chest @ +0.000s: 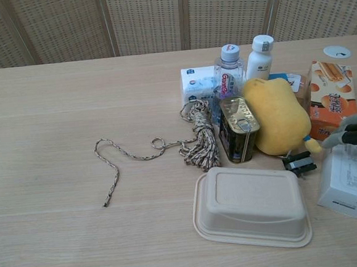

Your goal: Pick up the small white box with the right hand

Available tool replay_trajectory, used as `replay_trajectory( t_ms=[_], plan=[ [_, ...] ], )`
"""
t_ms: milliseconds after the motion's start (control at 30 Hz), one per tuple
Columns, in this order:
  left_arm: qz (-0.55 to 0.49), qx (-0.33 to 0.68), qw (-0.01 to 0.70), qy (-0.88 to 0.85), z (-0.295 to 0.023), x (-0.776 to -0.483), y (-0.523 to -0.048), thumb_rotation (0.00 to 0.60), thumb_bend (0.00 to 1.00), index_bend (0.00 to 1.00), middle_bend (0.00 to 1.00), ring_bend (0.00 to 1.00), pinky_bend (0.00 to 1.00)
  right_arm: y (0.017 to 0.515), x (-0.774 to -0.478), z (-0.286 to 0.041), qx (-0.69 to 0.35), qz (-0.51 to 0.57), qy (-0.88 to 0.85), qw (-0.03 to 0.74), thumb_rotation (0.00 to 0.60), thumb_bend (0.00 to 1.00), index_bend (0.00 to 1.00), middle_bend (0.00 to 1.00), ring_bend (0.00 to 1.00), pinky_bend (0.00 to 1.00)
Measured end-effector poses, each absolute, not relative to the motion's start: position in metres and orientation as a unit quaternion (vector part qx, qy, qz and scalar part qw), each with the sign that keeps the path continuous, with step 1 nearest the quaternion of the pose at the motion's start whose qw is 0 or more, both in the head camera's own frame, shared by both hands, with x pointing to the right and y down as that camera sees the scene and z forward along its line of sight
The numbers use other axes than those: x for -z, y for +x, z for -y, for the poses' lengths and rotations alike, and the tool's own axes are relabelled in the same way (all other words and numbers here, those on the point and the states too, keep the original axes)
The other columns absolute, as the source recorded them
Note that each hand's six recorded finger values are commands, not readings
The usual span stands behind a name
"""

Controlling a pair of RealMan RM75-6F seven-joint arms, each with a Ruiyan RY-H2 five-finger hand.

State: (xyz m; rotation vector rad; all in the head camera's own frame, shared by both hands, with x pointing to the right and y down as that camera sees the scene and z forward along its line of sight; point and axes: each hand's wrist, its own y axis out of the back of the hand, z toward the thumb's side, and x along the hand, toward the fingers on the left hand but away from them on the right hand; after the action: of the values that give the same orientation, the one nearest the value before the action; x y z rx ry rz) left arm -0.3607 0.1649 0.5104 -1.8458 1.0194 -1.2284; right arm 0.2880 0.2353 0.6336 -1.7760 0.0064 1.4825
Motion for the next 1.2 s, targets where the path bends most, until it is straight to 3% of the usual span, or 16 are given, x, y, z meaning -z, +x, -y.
replay_trajectory(
  t_ms=[500,1000,1200],
  plan=[
    [-0.391,0.471,0.343,-0.713,-0.166,-0.51,-0.359,0.6,0.16,0.0,0.0,0.0,0.0,0.296,-0.652,-0.24,-0.604,-0.019,-0.697,0.385,0.6,0.57,0.0,0.0,0.0,0.0],
    [-0.385,0.47,0.343,-0.716,-0.165,-0.511,-0.352,0.6,0.15,0.0,0.0,0.0,0.0,0.36,-0.655,-0.235,-0.677,0.024,-0.655,0.336,0.6,0.57,0.0,0.0,0.0,0.0],
    [-0.383,0.466,0.344,-0.72,-0.164,-0.513,-0.348,0.6,0.16,0.0,0.0,0.0,0.0,0.374,-0.648,-0.236,-0.692,0.049,-0.645,0.319,0.6,0.45,0.0,0.0,0.0,0.0]
  ],
)
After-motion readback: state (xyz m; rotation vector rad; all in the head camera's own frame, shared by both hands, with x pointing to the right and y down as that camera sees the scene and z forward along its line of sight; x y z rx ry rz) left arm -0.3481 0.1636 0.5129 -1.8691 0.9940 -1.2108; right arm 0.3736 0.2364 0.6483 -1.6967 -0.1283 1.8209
